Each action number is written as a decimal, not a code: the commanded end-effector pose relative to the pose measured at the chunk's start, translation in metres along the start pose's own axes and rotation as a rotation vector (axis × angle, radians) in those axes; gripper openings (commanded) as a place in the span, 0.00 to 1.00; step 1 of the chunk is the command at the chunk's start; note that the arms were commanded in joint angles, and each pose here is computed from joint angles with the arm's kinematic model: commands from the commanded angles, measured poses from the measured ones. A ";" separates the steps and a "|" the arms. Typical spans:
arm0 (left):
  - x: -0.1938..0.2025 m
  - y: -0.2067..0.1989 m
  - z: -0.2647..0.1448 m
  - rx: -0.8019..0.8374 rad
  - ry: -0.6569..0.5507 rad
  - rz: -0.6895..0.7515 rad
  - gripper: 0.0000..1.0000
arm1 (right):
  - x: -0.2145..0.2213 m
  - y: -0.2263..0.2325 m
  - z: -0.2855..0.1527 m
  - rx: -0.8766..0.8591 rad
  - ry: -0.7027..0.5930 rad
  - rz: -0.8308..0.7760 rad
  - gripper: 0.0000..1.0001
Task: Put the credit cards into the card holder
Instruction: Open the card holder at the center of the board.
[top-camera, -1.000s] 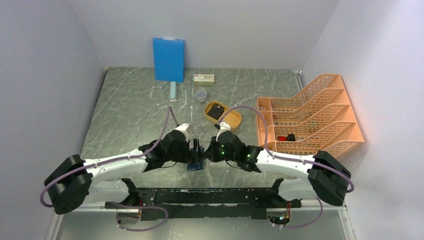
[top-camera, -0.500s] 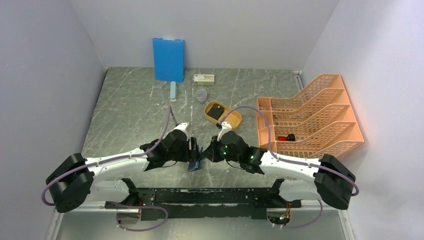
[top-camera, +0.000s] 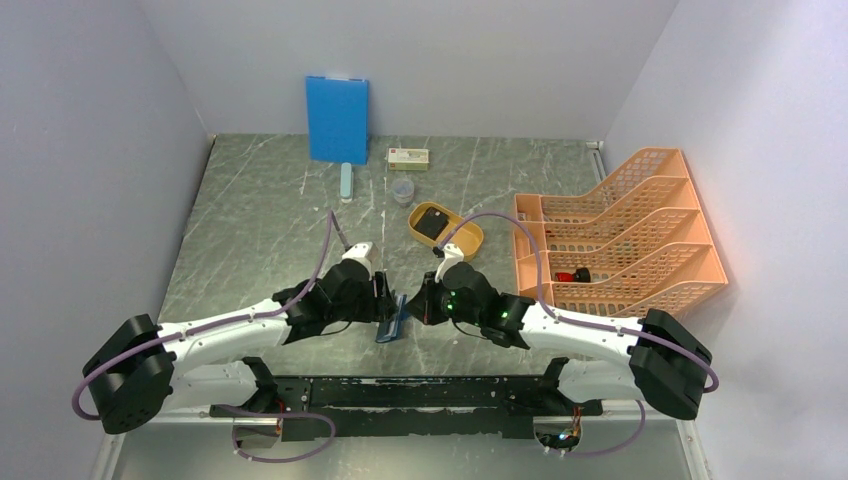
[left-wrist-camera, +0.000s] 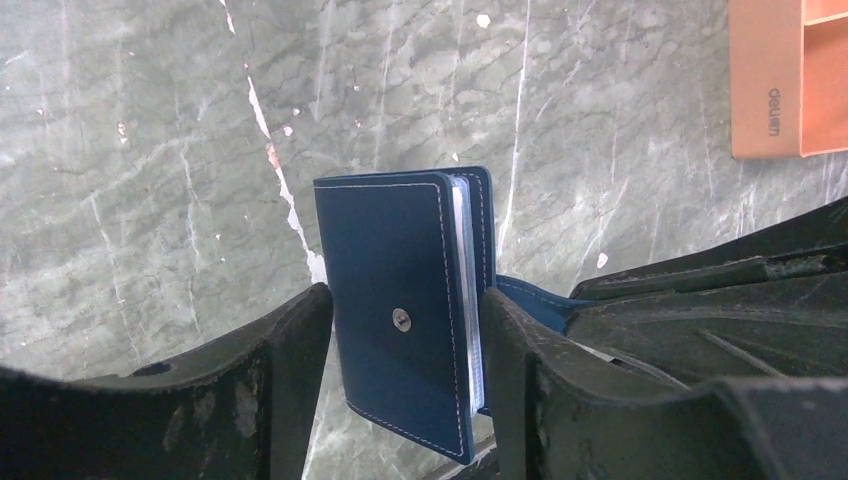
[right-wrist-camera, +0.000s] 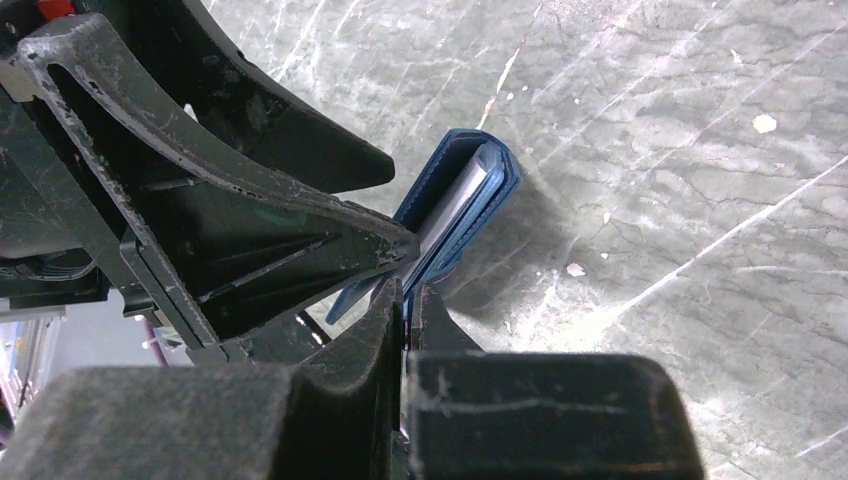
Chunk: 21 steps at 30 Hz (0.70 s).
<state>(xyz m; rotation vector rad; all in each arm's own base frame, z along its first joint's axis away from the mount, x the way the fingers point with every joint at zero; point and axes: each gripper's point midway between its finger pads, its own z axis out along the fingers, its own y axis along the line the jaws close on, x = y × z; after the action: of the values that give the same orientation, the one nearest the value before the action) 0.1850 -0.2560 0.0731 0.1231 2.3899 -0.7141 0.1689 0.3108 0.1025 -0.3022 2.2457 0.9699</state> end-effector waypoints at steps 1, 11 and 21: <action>0.004 0.001 0.001 0.004 0.002 0.003 0.65 | -0.006 0.012 -0.003 -0.047 -0.022 0.005 0.00; 0.004 -0.001 0.000 0.014 0.003 0.010 0.70 | -0.013 0.020 -0.003 -0.066 -0.032 0.010 0.00; 0.008 0.006 0.002 -0.005 0.011 0.019 0.69 | -0.018 0.025 -0.004 -0.081 -0.047 0.022 0.00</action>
<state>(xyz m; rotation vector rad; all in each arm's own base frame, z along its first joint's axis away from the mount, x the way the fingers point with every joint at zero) 0.1816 -0.2518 0.0654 0.1243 2.4073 -0.6999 0.1661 0.3132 0.1039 -0.3014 2.2511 0.9955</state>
